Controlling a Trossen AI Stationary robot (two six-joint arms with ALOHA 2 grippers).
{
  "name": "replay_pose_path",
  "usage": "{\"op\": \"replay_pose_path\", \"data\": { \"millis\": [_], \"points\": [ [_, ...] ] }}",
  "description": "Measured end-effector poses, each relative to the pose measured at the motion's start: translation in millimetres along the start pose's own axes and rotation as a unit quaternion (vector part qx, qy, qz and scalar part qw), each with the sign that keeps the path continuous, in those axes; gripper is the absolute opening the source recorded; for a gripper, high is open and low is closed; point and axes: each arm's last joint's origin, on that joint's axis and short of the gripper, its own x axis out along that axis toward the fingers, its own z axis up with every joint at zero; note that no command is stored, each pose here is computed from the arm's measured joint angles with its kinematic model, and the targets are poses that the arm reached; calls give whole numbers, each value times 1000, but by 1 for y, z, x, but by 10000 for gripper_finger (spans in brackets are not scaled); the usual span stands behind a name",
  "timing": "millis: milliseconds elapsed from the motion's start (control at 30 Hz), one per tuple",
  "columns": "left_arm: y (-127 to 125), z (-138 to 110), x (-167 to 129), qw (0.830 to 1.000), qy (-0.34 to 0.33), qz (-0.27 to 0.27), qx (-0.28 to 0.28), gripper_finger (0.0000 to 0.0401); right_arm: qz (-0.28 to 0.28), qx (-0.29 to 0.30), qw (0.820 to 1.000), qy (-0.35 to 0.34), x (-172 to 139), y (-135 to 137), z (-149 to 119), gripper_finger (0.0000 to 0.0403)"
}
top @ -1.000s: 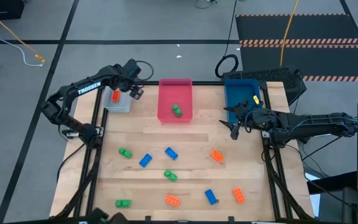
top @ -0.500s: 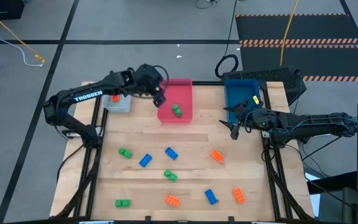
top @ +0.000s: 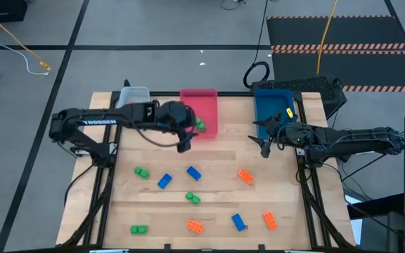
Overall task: Sort & place blocks by color
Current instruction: Put the blue game piece into the blue bin
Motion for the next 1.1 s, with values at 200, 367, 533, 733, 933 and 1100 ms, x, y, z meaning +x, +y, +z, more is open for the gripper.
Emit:
{"op": "replay_pose_path", "data": {
  "millis": [200,367,533,733,933,1100],
  "points": [
    [-30,-3,11,1000,17,-9,15,199,0,0,1000,0,0,0,0,285],
    [-53,-5,27,999,23,-27,38,202,0,3,1000,-4,0,0,1,285],
    [-68,-4,52,998,6,-9,63,202,1,11,1000,-11,0,0,2,285],
    [-79,-4,82,998,-19,-8,67,202,3,15,1000,-4,0,0,1,285],
    [-85,-23,87,995,67,18,73,202,3,16,1000,7,0,0,-1,285],
    [-85,-33,79,989,107,85,51,202,41,43,998,-18,9,6,-5,285]
  ]
}}
